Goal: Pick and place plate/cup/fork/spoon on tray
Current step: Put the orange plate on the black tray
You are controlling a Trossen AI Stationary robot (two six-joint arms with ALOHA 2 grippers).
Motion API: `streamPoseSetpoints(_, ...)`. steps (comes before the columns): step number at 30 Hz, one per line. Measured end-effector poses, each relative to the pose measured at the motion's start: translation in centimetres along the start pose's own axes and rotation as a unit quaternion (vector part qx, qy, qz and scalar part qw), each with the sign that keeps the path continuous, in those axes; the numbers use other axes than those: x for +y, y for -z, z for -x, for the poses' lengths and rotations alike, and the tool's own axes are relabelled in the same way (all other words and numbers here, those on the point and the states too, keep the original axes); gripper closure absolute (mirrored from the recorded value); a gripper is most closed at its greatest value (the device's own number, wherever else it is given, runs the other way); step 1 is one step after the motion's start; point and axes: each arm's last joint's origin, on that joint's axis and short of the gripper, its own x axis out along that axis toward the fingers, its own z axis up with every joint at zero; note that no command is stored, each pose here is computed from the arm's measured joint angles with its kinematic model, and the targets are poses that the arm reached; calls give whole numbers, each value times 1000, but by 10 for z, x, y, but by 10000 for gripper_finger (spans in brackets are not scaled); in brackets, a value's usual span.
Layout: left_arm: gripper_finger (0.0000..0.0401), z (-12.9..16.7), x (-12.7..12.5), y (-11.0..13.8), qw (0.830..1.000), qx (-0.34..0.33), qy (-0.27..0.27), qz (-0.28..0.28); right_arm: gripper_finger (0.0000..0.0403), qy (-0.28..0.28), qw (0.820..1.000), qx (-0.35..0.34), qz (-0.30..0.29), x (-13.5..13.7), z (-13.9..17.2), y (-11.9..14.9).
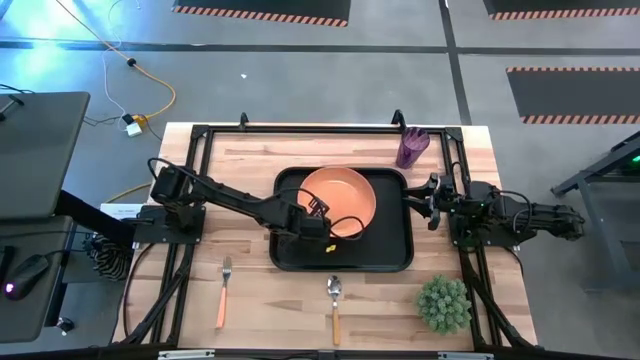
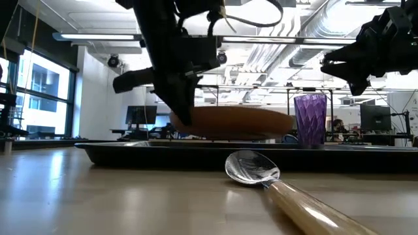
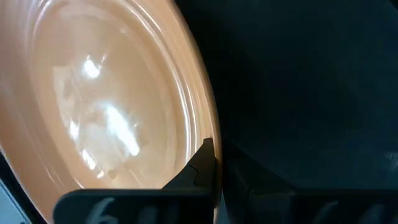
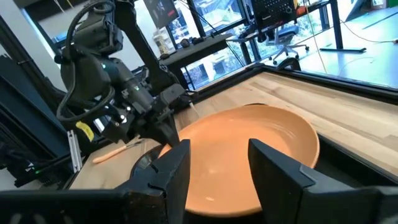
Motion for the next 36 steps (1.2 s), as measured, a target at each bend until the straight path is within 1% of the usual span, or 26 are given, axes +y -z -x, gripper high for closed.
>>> streamPoseSetpoints(3,401,1,2,-2,1000,-18,-1,7,249,1,1000,0,0,0,0,0)
streamPoseSetpoints(5,401,1,1,-3,1000,-25,7,13,249,2,1000,2,0,0,0,0)
streamPoseSetpoints(9,401,0,4,-4,998,-43,11,40,249,3,1000,4,0,0,0,1)
streamPoseSetpoints(12,401,0,5,-4,998,-46,12,50,249,3,1000,4,0,0,0,1)
streamPoseSetpoints(17,401,0,3,-5,995,-59,35,70,249,3,1000,4,0,0,0,1)
streamPoseSetpoints(25,400,0,3,-6,994,-70,49,70,249,2,1000,3,0,0,0,0)
streamPoseSetpoints(31,385,0,2,-6,992,-78,64,70,249,2,1000,3,0,0,0,0)
streamPoseSetpoints(36,377,-10,-1,-7,993,-66,74,66,249,2,1000,3,0,0,0,0)
